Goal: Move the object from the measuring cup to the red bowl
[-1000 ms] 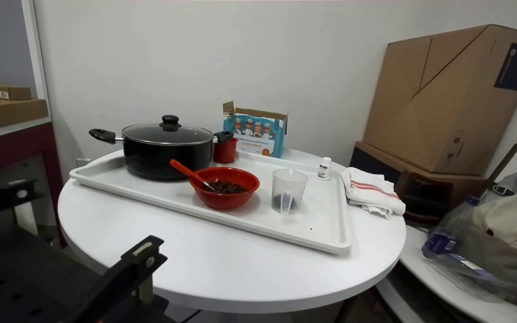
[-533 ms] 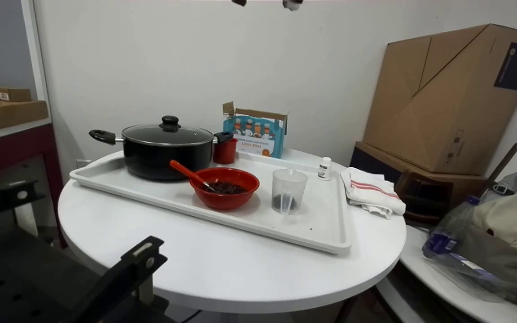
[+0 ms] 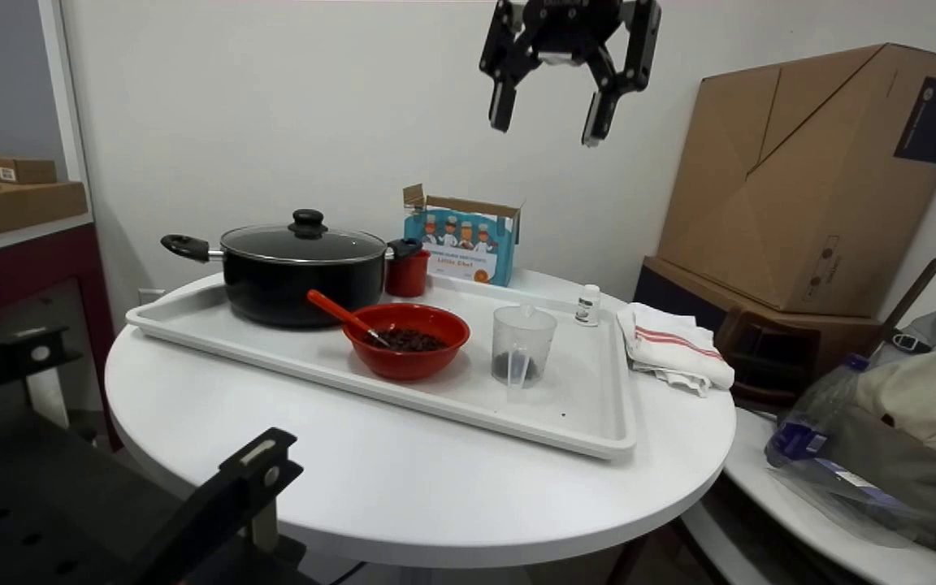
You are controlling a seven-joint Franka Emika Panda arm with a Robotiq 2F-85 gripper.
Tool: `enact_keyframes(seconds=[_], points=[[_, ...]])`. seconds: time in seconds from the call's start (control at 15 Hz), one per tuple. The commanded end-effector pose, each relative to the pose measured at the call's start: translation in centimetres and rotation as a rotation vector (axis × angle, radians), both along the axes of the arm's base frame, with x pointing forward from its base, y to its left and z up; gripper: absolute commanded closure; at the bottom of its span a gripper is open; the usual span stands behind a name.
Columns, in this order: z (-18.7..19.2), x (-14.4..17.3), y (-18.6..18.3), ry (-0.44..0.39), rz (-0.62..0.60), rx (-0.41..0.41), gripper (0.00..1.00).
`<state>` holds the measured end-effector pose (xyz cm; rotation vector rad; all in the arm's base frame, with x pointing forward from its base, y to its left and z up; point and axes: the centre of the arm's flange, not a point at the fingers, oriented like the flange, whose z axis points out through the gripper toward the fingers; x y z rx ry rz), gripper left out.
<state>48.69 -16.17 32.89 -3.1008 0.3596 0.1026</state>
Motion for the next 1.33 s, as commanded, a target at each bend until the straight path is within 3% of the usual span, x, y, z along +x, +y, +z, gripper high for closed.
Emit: enact_keyframes(seconds=[0.0, 0.4, 0.8, 1.27], points=[[-4.0, 7.7, 0.0, 0.018, 0.184, -0.078, 0.00], [-8.2, 10.8, 3.0, -0.076, 0.418, -0.129, 0.00], [-11.6, 9.3, 4.1, -0.082, 0.529, -0.083, 0.00], [-14.5, 6.0, 3.5, -0.020, 0.556, -0.062, 0.00]])
